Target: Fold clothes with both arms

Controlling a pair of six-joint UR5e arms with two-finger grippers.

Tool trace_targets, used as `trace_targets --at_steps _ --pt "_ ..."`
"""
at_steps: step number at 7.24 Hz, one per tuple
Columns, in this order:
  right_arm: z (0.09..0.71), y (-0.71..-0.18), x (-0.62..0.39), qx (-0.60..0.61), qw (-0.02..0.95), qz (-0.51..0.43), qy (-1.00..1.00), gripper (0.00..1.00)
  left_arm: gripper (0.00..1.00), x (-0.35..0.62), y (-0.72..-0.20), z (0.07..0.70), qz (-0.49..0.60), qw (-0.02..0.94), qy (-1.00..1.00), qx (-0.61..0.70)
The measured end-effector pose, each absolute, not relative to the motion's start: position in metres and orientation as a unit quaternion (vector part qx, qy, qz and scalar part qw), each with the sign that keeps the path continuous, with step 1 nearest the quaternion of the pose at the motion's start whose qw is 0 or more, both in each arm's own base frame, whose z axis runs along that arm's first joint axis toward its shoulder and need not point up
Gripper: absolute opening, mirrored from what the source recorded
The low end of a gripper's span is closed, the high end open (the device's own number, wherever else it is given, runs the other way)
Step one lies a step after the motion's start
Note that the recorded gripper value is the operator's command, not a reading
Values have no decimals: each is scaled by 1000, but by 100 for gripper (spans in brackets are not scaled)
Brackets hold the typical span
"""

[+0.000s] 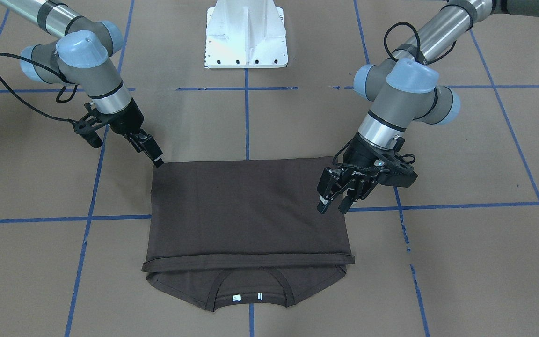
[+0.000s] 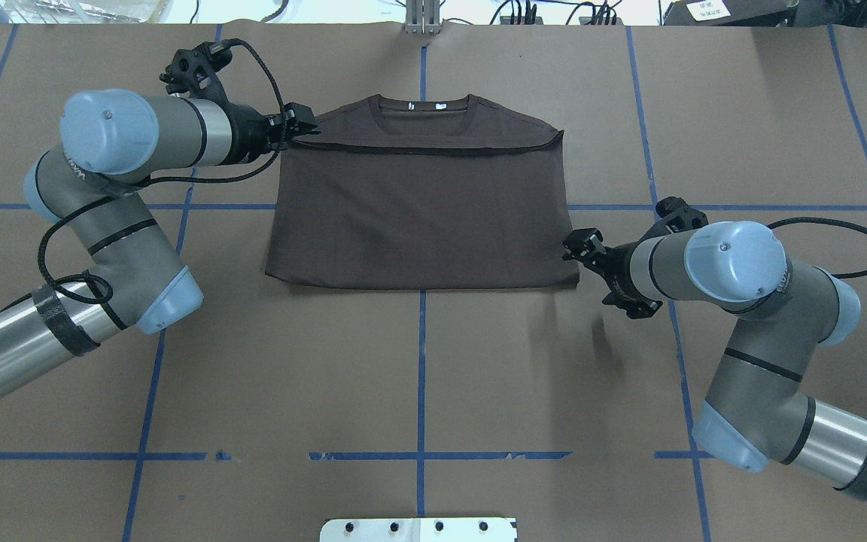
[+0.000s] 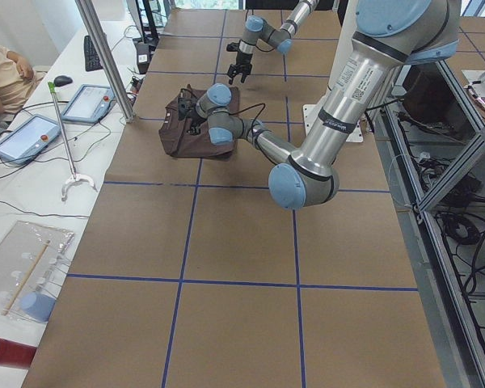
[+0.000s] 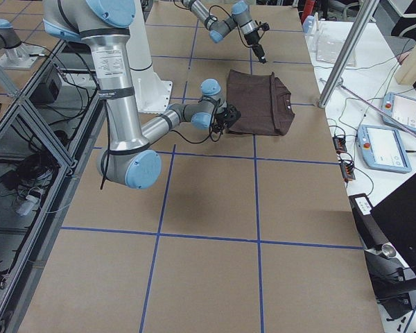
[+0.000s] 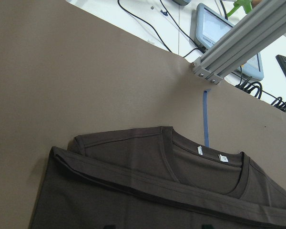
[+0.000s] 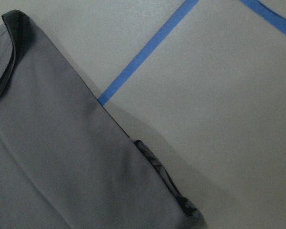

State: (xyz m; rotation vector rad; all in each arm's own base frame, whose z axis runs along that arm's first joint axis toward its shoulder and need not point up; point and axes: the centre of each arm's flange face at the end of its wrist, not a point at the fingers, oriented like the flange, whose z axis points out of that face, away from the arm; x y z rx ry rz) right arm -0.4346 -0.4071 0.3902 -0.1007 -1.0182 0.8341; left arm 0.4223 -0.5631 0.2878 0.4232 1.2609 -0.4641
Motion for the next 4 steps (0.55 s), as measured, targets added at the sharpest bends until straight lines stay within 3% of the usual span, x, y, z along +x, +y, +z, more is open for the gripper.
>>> trace_targets --at_steps 2,4 --pt "385 -402 -450 -50 792 382 -474 92 68 418 -560 287 -215 760 582 195" --pt "380 -414 -473 -44 793 382 -472 73 68 415 -558 291 -216 761 580 194"
